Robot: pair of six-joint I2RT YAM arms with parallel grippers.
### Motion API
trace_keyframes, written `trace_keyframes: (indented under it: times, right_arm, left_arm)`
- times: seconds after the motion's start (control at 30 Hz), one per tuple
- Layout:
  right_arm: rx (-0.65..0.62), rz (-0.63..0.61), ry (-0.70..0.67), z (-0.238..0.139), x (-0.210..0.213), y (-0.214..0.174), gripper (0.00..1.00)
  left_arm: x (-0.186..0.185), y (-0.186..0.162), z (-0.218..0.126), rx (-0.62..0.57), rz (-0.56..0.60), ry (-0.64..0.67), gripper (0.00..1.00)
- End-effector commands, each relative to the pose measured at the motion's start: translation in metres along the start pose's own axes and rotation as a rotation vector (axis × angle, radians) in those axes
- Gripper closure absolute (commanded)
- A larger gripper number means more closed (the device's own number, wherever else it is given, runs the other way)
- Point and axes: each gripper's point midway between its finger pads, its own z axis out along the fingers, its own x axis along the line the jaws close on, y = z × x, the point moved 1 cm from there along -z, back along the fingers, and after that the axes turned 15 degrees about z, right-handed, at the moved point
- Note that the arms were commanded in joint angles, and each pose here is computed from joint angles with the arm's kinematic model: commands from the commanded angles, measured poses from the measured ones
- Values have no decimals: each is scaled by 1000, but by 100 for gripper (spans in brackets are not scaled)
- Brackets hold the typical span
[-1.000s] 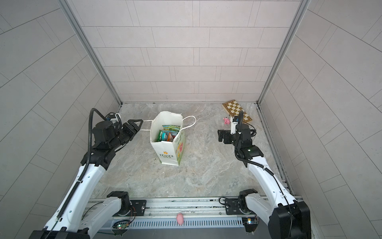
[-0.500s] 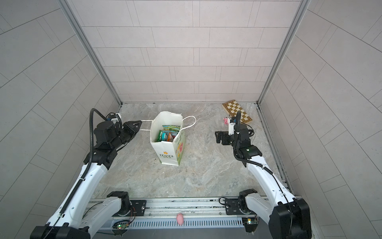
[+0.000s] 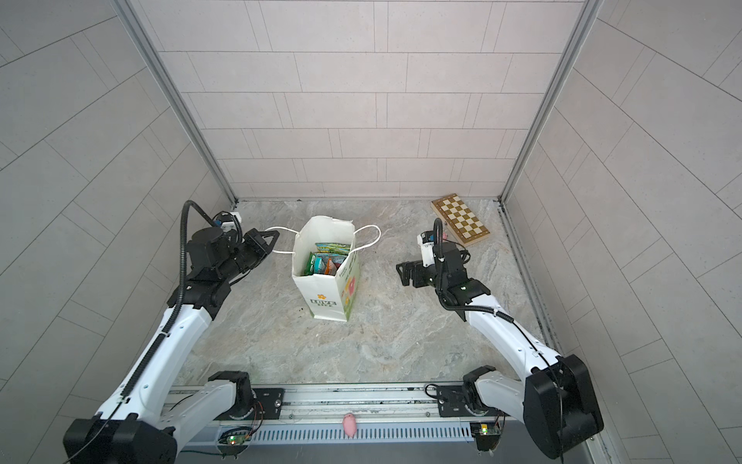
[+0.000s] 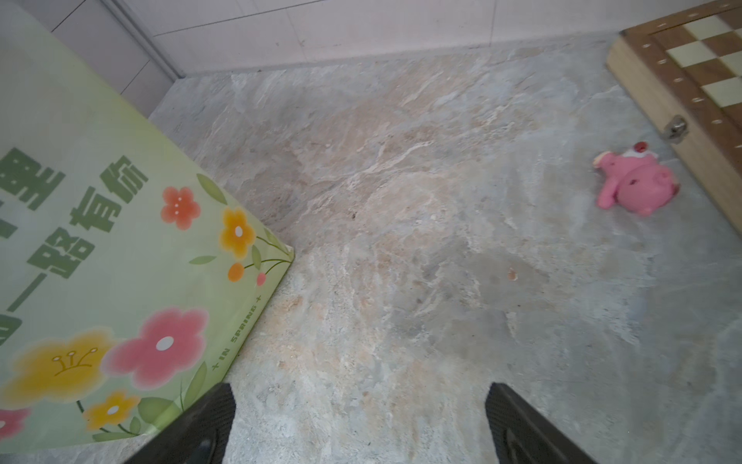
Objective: Take the snacks out of the paper bag
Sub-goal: 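Raise the left gripper toward the bag rim while the right gripper approaches the bag, then grasp the bag rim with the left gripper and tilt the bag toward the right gripper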
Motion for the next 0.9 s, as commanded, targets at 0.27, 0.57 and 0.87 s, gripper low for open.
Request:
trace_keyframes:
  times: [0.27,0.57,0.87]
  right_arm:
    - [10,-9,100,43,50,-27,11]
    - [-75,-33,255,77,97,-38,16]
    - [-101,-31,278,108,116,-45,18]
  left_arm:
    - [-36,43,-6,-44,216,-63,100]
    - [-49,71,7,-69,362,-83,100]
    - [-66,97,25,-86,465,-136,100]
